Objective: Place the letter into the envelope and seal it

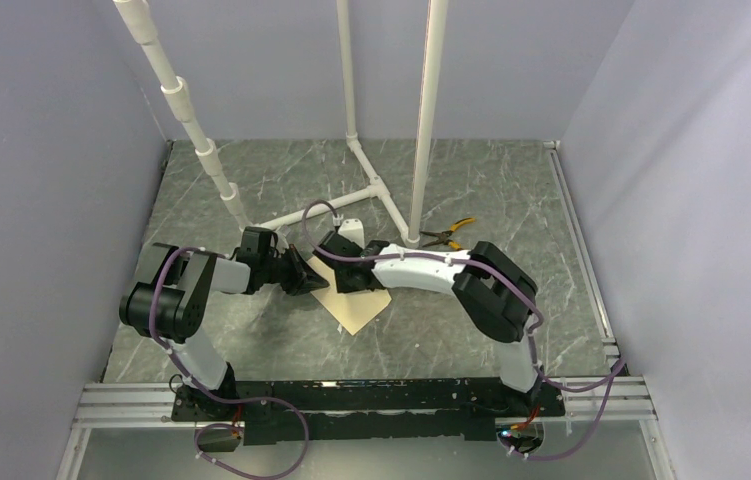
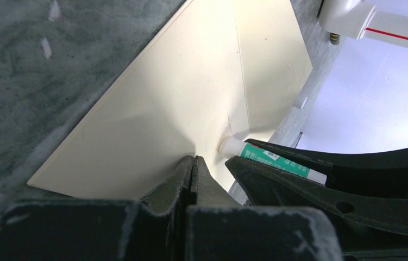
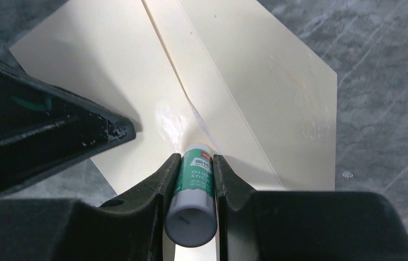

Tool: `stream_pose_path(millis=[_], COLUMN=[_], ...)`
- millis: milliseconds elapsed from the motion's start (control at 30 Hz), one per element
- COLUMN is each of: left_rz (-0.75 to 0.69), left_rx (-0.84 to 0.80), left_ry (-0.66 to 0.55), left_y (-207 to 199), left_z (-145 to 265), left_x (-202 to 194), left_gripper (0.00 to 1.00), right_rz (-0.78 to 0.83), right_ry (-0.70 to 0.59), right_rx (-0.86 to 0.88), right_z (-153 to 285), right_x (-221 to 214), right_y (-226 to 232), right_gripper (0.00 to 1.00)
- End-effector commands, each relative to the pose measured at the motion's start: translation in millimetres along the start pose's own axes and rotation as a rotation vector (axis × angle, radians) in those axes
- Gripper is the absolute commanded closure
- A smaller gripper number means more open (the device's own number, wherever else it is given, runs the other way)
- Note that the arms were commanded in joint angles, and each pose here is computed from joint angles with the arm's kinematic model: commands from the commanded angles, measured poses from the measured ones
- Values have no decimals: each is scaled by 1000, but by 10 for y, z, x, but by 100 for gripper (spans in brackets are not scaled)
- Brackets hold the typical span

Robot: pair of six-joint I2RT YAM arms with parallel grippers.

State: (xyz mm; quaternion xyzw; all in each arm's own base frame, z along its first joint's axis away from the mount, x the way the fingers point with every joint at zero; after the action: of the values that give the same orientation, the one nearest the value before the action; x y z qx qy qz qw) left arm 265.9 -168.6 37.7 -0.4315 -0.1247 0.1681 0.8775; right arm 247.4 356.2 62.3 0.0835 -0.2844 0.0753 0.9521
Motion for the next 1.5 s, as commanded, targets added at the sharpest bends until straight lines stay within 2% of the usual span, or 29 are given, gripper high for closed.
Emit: stream_pose_path(millis=[0, 167, 400, 567, 700, 867, 1133, 1200, 1367, 1467], left_rz=[51, 52, 49, 51, 42, 16, -106, -150, -233, -298], left_rx=[229, 224, 228, 211, 196, 123, -11, -35, -90, -118], left_ry=[-42, -46, -50, -53, -76, -100, -153, -175, -227, -252], left_y=[498, 479, 457, 411, 313, 37, -680, -855, -1143, -1255], left_z=[-8, 1, 24, 36, 70, 130, 385, 521, 820, 972], left_x=[-50, -45, -39, -33, 25, 145, 341, 317, 216, 142], left_gripper=[98, 98, 97, 98, 98, 98, 97, 88, 48, 33], right_rz=[-2, 7, 11, 3, -13, -59, -123, -149, -187, -229], right_ry=[53, 31, -4, -66, -158, -313, -325, -317, -308, -311], right_rx=[6, 5, 33, 46, 104, 271, 387, 429, 551, 598], right_z=[181, 185, -93, -51, 189, 839, 1458, 1529, 1650, 1685], right_x=[-119, -70, 62, 220, 443, 710, 630, 583, 506, 490], right_y=[-72, -70, 162, 213, 241, 219, -88, -202, -399, -492], right_gripper=[100, 100, 100, 100, 100, 100, 100, 100, 100, 100])
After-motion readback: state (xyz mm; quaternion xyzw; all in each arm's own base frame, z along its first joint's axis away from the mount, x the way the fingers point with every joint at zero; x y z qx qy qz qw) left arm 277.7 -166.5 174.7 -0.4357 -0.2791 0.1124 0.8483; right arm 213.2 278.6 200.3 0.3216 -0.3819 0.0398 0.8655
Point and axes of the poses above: each gripper's point midway between its finger pads, its own z axis back along the fingers, its own y axis along the line the jaws close on, x = y × z, the point moved 4 cm from there along z, back along the fingers, and after that the axes turned 1 degree about -z, right-handed, at the moved point
